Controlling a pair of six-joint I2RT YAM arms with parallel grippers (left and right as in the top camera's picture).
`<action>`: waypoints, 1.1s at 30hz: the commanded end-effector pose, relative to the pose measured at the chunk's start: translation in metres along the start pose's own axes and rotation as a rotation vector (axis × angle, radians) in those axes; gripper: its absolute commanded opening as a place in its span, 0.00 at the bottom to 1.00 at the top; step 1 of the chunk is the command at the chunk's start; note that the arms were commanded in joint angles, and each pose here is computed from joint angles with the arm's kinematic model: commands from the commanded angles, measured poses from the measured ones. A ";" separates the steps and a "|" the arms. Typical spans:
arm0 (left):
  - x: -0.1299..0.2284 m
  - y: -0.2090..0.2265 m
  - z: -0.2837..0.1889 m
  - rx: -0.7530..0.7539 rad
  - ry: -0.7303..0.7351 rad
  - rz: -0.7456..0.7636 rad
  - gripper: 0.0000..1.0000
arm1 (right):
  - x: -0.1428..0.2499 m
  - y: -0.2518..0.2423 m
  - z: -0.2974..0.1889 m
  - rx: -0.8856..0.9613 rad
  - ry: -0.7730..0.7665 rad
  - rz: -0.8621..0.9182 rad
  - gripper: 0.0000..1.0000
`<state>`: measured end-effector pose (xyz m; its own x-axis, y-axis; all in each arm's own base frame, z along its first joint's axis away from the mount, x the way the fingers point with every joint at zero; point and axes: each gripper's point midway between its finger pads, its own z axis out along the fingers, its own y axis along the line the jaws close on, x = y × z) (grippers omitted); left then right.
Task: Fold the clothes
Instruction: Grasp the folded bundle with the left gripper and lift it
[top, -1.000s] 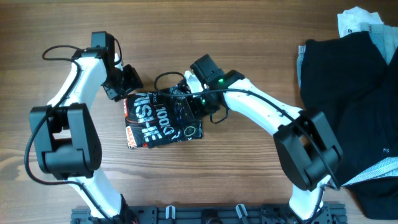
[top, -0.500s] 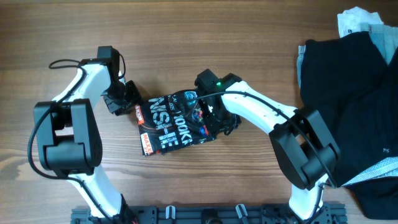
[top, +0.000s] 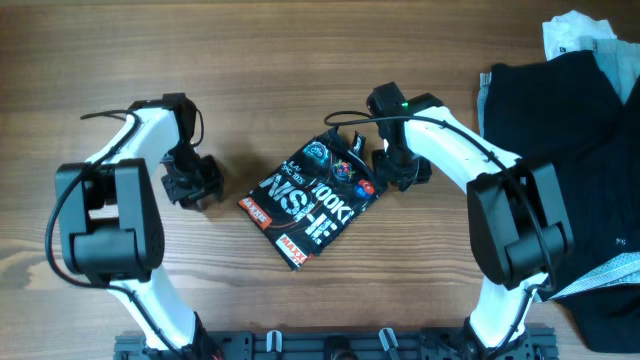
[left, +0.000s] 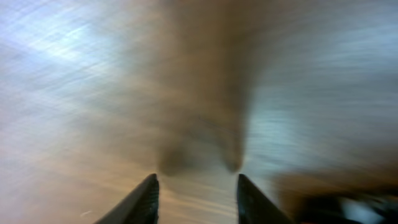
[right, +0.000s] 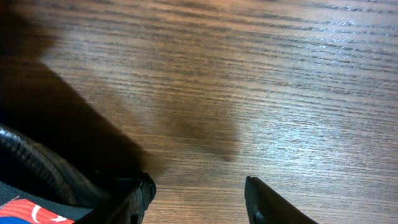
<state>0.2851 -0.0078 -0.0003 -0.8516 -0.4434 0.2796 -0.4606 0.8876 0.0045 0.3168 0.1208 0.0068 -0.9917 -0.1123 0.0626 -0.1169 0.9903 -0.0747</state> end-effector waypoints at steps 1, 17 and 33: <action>0.008 -0.070 -0.044 0.418 -0.060 0.263 0.50 | 0.004 -0.002 0.005 0.021 0.025 -0.016 0.55; -0.008 -0.203 -0.038 0.541 -0.416 0.889 0.83 | 0.015 -0.008 -0.123 -0.084 -0.251 0.012 0.72; 0.014 -0.191 0.032 0.399 -0.214 0.896 0.04 | 0.019 -0.010 -0.121 -0.079 -0.232 0.021 0.72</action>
<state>0.3482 -0.2124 -0.0026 -0.9211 0.3343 -0.1996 0.3877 0.7415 -0.5476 0.3043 0.1176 0.1223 -0.9832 -0.1051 -0.1496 -0.1058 0.9944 -0.0034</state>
